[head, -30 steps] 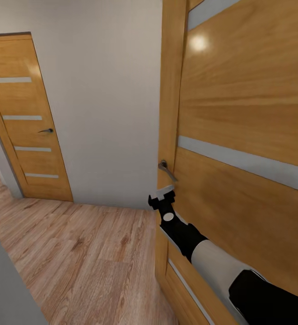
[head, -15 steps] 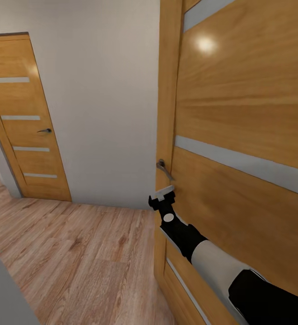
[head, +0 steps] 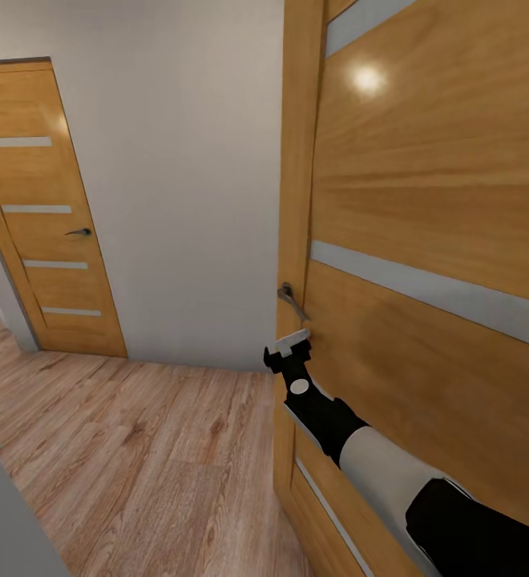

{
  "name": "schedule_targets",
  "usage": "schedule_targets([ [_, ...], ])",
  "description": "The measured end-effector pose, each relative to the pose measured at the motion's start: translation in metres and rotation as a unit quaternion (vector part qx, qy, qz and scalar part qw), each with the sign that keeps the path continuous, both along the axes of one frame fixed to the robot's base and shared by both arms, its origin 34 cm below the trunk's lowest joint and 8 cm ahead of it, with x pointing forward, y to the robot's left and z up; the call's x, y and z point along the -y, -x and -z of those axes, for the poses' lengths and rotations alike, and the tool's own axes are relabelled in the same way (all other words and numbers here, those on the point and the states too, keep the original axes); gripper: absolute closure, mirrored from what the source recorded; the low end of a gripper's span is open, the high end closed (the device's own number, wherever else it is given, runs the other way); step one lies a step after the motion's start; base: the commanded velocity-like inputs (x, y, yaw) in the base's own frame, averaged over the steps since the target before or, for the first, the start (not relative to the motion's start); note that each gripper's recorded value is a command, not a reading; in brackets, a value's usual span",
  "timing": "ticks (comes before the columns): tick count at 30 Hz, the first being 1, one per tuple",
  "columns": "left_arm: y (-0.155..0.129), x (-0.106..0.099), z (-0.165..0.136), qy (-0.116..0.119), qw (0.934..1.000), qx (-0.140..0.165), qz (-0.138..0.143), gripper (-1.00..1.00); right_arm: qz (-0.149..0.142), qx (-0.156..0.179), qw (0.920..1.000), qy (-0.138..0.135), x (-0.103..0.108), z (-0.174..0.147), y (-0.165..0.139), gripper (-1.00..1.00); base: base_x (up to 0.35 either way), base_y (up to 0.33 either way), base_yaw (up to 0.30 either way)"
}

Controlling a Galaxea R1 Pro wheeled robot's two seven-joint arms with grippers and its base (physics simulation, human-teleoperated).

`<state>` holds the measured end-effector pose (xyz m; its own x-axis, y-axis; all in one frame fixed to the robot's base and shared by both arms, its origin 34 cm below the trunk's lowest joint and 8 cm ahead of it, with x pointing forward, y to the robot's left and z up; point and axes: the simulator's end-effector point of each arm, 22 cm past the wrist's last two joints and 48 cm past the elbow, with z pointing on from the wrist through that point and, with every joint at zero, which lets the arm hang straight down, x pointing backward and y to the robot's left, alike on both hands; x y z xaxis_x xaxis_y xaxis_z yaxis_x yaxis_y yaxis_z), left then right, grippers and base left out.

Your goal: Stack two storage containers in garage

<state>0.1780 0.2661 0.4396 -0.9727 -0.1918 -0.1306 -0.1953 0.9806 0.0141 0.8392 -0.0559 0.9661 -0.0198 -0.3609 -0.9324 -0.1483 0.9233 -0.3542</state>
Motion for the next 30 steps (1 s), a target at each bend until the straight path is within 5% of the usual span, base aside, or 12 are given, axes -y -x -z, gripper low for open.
schedule_targets([
  [30,0.0000,0.0006,0.0000,0.000,1.0000,0.000,0.000,-1.00,0.002,-0.003,1.0000,0.003,0.0020,0.0035,0.0000,-1.00,0.000,-0.022,0.000],
])
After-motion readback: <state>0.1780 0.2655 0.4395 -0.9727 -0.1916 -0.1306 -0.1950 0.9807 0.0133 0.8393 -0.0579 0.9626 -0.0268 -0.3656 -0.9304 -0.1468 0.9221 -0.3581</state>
